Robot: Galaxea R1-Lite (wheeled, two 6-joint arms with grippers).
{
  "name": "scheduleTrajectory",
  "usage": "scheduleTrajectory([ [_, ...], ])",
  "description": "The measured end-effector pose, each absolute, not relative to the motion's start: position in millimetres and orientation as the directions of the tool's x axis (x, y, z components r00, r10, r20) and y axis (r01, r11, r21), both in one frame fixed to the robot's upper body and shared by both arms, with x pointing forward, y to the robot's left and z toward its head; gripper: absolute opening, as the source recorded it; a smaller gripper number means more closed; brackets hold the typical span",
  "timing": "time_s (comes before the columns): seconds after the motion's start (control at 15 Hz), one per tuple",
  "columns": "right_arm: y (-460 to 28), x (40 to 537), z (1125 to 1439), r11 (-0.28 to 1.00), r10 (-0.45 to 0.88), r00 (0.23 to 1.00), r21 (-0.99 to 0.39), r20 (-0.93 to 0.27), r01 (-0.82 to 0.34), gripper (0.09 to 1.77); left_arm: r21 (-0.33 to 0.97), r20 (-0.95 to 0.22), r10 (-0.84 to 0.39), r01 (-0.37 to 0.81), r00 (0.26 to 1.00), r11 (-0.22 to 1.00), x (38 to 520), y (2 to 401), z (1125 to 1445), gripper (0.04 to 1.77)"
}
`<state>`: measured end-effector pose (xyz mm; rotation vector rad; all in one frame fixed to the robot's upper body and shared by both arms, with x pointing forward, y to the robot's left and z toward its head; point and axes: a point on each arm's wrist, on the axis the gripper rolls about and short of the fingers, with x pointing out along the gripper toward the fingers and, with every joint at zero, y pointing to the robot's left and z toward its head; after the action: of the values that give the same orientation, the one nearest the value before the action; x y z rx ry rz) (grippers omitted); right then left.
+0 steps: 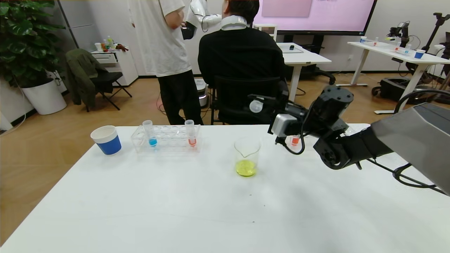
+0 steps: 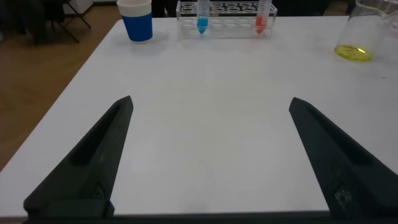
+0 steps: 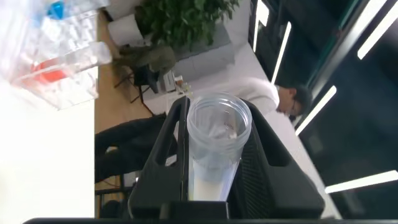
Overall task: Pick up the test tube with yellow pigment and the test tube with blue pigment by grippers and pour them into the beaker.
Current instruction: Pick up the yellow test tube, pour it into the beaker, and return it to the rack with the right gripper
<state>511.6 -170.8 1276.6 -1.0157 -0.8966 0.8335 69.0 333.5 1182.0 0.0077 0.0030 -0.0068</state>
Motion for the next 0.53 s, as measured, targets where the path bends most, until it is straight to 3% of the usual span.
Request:
scheduleTrajectory([
  [0.2,-183.6,503.0,1309.4,0.498,0.786,0.532,-0.832,0.315,-0.244,0.5,0.008,-0.003,-0.006,0.006,1.0,1.0,69.0,333.5,1182.0,1.75],
  [0.33,-190.1,490.1,1322.8,0.663,0.675,0.65,-0.675,0.35,-0.325,0.5,0.008,-0.003,-0.007,0.007,1.0,1.0,69.0,333.5,1182.0,1.75],
  [0.53,-196.4,464.9,1323.1,0.8,0.559,0.776,-0.437,0.293,-0.411,0.5,0.008,-0.003,-0.007,0.007,1.0,1.0,69.0,333.5,1182.0,1.75],
])
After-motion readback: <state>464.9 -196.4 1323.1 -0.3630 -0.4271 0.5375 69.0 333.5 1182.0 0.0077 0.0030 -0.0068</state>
